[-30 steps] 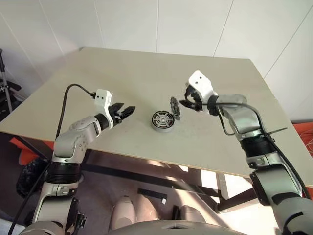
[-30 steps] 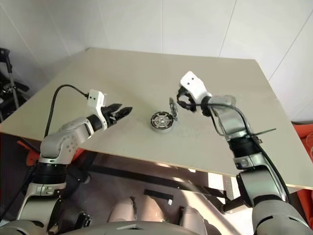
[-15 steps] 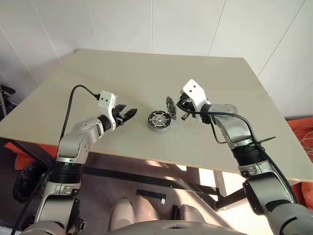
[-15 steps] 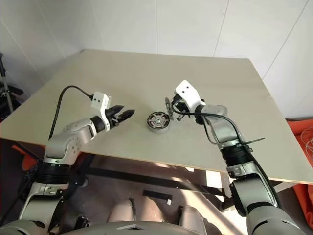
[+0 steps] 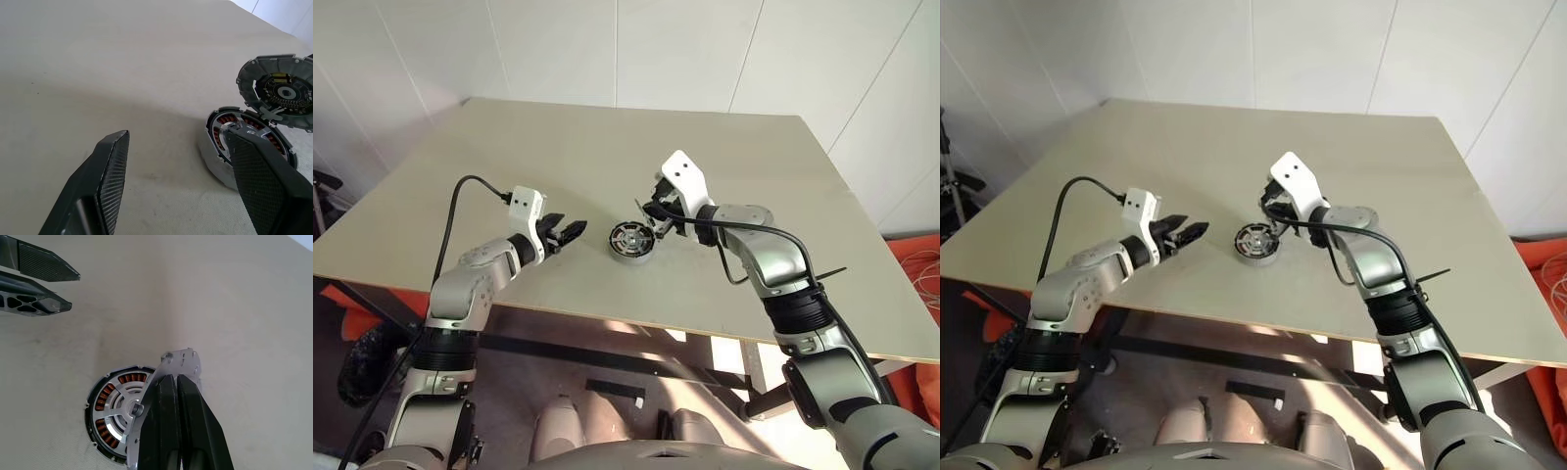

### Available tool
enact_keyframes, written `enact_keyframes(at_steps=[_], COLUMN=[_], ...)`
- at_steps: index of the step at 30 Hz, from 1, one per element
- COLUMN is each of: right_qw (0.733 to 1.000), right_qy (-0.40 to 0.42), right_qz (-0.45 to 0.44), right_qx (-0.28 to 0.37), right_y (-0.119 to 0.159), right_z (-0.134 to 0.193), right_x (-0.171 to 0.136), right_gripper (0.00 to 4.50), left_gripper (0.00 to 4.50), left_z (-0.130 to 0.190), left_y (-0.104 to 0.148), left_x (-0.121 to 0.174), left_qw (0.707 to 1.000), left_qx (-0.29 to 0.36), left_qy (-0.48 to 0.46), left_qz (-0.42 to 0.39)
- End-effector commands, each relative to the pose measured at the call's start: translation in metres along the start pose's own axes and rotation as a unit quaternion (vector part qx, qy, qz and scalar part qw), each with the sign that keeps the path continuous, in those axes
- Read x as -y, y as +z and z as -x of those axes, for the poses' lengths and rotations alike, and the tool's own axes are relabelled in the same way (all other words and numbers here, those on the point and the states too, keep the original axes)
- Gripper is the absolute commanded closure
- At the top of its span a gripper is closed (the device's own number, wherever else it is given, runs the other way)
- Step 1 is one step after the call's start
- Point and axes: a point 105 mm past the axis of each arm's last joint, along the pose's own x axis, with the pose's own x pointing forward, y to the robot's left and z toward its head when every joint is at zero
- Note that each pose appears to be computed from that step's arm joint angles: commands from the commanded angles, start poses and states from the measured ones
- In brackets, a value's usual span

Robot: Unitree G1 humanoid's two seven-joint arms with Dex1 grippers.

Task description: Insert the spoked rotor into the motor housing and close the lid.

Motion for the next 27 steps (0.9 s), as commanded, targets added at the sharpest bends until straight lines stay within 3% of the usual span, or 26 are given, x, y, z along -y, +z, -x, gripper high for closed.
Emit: enact_keyframes(at_steps=[1, 20, 27], right_qw=[1.0, 0.998, 0.996], right_qy=[-0.003, -0.008, -0.036], right_qz=[-0.005, -0.054, -0.068], right_qx=[0.021, -0.024, -0.034], right_y=[0.011, -0.028, -0.039], right_z=[0.0, -0.02, -0.025], right_x=[0.0, -0.007, 0.01], right_gripper=[4.45, 4.45, 4.45], left_gripper=[1.2, 1.2, 1.2], left_z=[0.004, 0.011, 0.012], left_y=[0.017, 0.023, 0.026], left_x=[0.0, -0.019, -0.024], left_qw=[1.0, 0.999, 0.998], left_qx=[0.026, 0.024, 0.024], left_qy=[0.003, 0.038, 0.046], left_qz=[-0.016, -0.023, -0.026])
